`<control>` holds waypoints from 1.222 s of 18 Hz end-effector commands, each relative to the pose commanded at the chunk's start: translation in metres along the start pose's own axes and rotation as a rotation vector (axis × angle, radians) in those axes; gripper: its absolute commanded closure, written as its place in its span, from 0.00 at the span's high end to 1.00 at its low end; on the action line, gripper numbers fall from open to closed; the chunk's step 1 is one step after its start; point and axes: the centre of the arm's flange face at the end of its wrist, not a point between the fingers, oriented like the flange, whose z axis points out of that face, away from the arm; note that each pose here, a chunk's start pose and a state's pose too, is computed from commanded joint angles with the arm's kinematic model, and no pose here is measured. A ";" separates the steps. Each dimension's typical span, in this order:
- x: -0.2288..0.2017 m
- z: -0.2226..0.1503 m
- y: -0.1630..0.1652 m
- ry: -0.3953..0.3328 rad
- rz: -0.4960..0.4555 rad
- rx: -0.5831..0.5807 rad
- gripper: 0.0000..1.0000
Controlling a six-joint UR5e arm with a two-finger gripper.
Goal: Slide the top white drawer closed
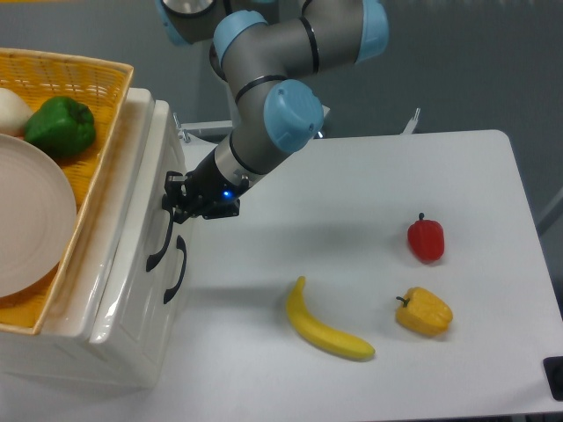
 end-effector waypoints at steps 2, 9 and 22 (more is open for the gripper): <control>0.003 0.000 -0.001 -0.001 -0.002 -0.001 0.04; -0.001 -0.001 -0.002 -0.008 0.001 0.003 0.04; -0.098 -0.117 0.028 -0.211 0.010 0.092 0.10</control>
